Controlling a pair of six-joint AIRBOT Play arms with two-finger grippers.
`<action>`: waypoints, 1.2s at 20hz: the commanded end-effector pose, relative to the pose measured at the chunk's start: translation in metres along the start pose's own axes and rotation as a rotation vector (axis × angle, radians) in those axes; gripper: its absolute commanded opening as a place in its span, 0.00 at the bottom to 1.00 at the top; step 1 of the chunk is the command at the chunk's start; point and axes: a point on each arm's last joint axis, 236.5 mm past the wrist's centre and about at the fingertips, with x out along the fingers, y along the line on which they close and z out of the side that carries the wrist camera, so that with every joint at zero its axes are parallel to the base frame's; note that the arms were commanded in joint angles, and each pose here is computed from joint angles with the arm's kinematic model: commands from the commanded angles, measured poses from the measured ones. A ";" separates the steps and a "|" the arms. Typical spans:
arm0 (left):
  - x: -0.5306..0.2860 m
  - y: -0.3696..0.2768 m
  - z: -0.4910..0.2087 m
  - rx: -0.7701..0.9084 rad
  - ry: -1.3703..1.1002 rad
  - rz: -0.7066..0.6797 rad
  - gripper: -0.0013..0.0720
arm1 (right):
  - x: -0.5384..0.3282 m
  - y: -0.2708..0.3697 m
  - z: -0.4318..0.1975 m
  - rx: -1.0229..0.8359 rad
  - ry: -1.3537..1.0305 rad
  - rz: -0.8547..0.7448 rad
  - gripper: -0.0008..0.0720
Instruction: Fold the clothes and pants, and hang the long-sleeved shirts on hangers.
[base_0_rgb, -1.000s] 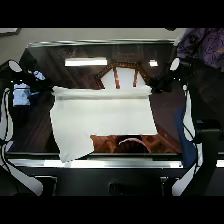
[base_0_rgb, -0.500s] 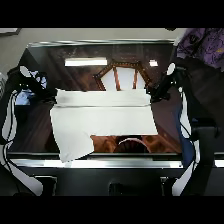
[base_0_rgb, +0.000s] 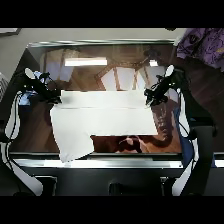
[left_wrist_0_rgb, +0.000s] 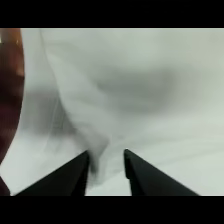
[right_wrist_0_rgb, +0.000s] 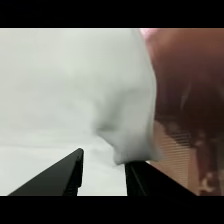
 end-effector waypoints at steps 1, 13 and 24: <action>-0.004 -0.005 0.006 -0.046 -0.025 -0.031 0.66 | 0.000 0.010 -0.004 -0.008 0.018 0.045 0.46; -0.119 0.077 -0.114 -0.349 -0.279 -0.085 0.74 | -0.126 -0.063 -0.059 -0.062 -0.146 0.135 0.68; 0.006 0.026 -0.278 -0.488 -0.051 -0.340 0.74 | -0.068 -0.079 -0.125 0.030 -0.115 0.304 0.68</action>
